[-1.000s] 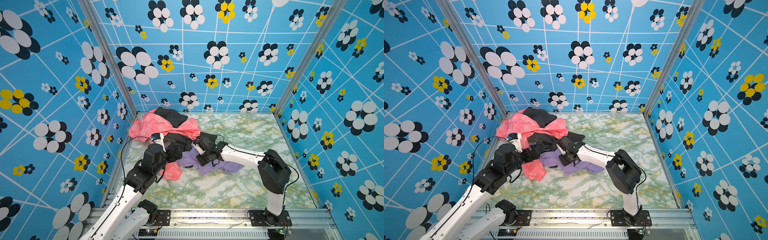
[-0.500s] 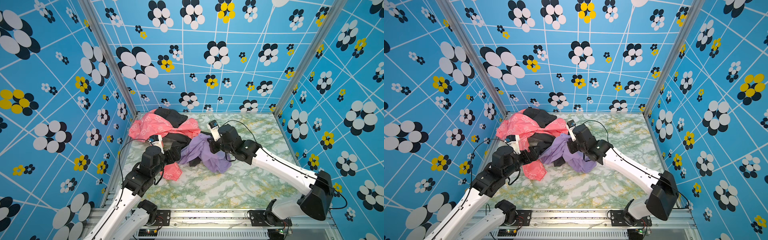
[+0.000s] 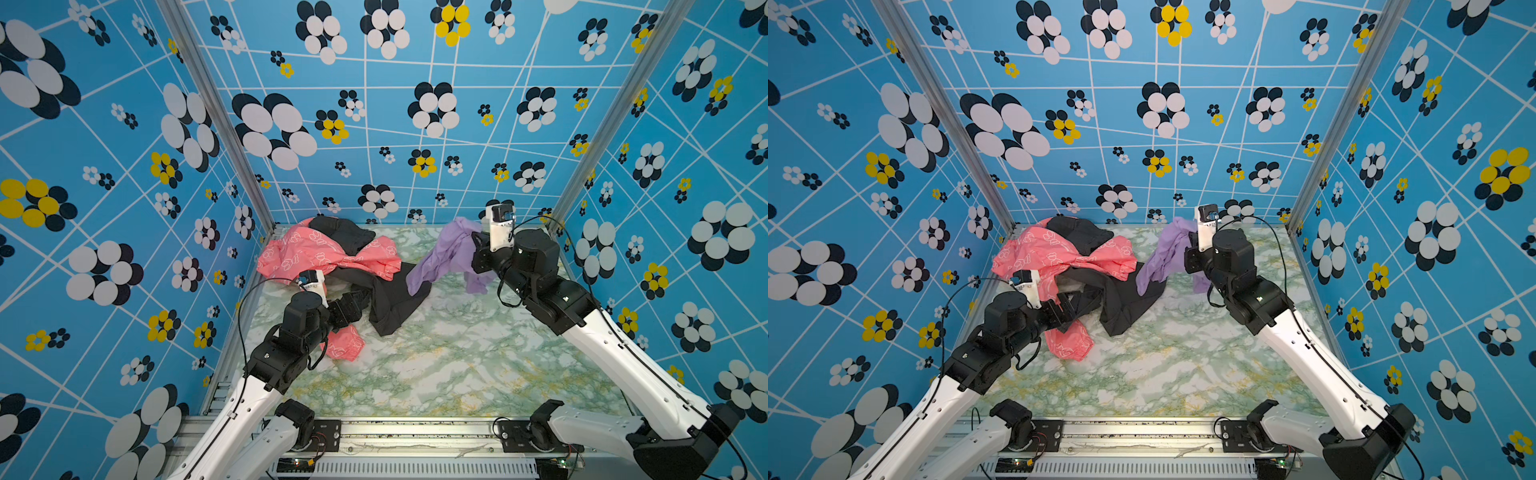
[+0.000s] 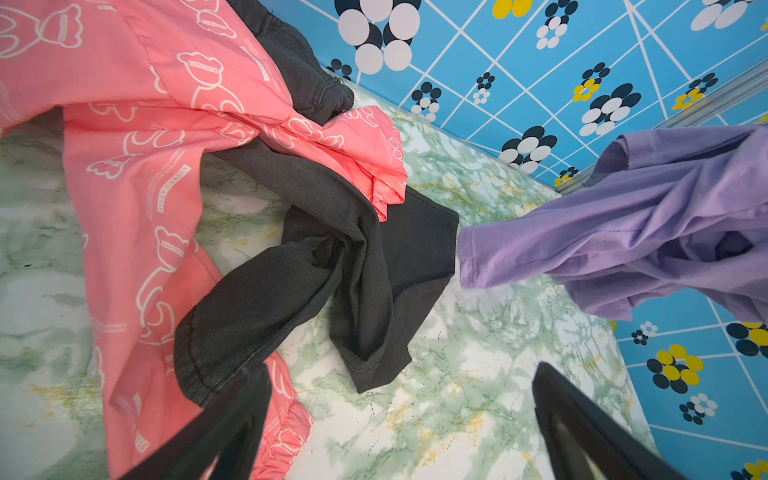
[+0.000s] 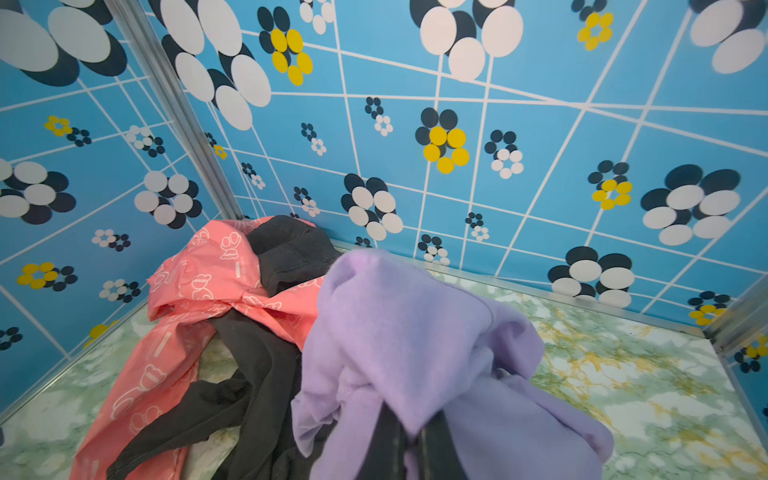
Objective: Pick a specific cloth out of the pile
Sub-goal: 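Lift the purple cloth with the right gripper and carry it away from the pile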
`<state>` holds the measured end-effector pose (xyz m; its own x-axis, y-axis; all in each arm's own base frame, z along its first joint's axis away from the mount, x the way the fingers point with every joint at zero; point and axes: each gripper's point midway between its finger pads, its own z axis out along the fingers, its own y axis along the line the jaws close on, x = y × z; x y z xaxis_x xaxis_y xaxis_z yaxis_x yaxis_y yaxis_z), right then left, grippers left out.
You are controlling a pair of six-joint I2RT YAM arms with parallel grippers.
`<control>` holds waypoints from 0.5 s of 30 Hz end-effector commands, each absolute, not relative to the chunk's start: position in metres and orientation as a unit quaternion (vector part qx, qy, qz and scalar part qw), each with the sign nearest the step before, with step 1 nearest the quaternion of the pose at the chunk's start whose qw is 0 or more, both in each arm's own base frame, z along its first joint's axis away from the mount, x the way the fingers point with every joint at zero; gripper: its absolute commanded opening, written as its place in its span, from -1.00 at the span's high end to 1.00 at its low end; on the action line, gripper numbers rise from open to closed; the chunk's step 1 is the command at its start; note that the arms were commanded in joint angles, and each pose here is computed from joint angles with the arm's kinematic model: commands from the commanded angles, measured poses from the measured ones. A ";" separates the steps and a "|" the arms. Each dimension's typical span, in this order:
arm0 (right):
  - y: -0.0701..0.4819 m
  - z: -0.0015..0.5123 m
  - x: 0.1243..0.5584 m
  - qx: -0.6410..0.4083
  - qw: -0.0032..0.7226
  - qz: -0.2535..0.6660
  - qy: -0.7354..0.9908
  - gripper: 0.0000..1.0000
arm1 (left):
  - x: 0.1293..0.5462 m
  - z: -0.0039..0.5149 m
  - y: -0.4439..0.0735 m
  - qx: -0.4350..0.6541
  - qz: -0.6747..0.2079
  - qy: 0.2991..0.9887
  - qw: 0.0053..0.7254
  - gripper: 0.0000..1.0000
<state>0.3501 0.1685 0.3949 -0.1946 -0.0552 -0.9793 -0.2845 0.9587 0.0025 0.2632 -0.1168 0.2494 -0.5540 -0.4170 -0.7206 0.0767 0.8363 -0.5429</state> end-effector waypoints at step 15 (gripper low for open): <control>0.049 0.318 0.387 0.070 0.541 0.006 0.838 1.00 | 0.243 0.303 -0.169 0.075 -0.391 0.763 0.510 -0.98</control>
